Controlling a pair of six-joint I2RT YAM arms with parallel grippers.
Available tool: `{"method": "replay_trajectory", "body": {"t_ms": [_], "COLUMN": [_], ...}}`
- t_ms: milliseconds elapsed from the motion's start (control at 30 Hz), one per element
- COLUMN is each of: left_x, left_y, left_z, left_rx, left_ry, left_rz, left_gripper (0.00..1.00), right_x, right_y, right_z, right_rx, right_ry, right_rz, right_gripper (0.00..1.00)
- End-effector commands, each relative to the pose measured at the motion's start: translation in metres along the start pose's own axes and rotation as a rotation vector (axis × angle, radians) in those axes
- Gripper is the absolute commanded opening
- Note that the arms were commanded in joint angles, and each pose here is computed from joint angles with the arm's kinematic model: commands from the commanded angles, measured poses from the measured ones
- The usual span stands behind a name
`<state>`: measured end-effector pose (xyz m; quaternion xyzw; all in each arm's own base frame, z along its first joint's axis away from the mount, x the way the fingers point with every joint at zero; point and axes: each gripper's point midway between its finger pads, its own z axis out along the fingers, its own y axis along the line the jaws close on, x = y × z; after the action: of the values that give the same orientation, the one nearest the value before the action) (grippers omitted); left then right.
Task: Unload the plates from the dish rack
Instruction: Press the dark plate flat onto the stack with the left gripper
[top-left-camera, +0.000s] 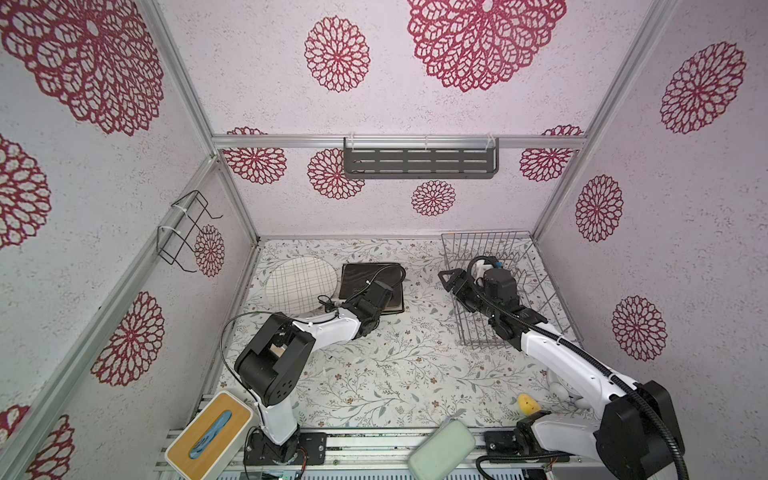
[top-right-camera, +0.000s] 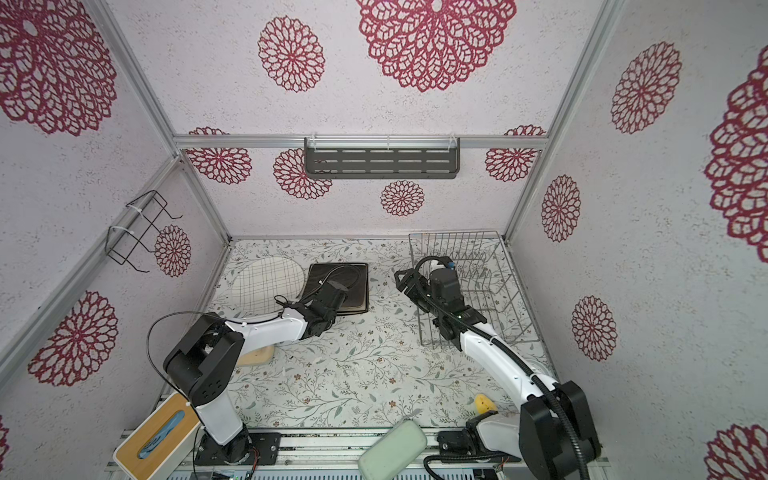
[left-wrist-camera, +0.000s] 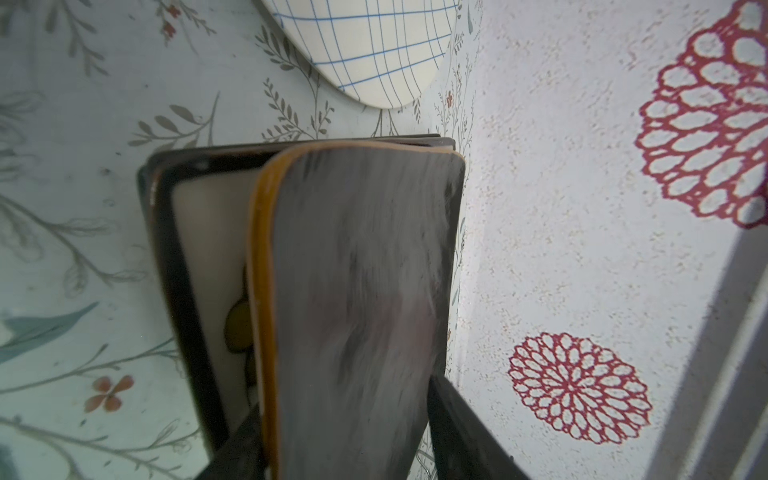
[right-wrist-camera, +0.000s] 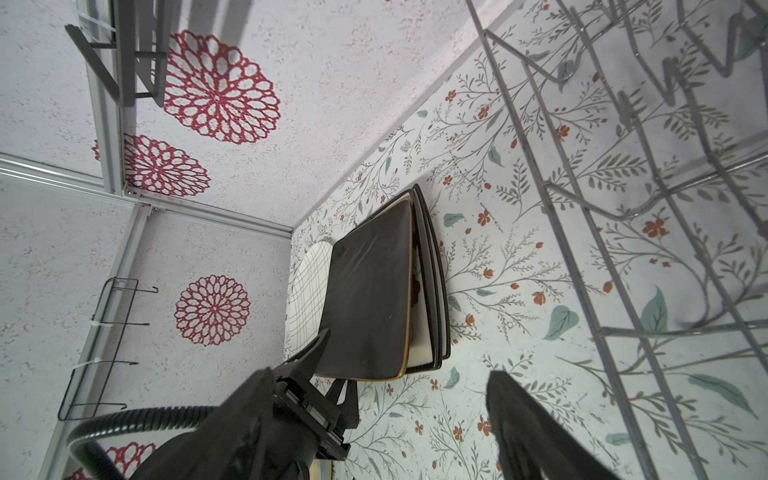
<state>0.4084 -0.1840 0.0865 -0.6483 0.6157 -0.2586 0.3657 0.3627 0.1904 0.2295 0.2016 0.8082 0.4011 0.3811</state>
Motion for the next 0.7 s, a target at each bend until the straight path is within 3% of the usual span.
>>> {"method": "replay_trajectory", "body": {"t_ms": [0, 667], "left_x": [0.0, 0.007], "left_y": [-0.028, -0.024], "left_z": [-0.015, -0.021], "left_rx": [0.053, 0.017], "left_ry": [0.014, 0.001], "left_rz": [-0.207, -0.186], "left_gripper": [0.58, 0.6], "right_x": [-0.017, -0.023], "right_y": [0.024, 0.024], "right_z": [-0.012, -0.026], "right_rx": [-0.05, -0.033], "right_ry": [-0.063, -0.093], "right_rz": [-0.031, -0.074], "right_gripper": [0.83, 0.84]}}
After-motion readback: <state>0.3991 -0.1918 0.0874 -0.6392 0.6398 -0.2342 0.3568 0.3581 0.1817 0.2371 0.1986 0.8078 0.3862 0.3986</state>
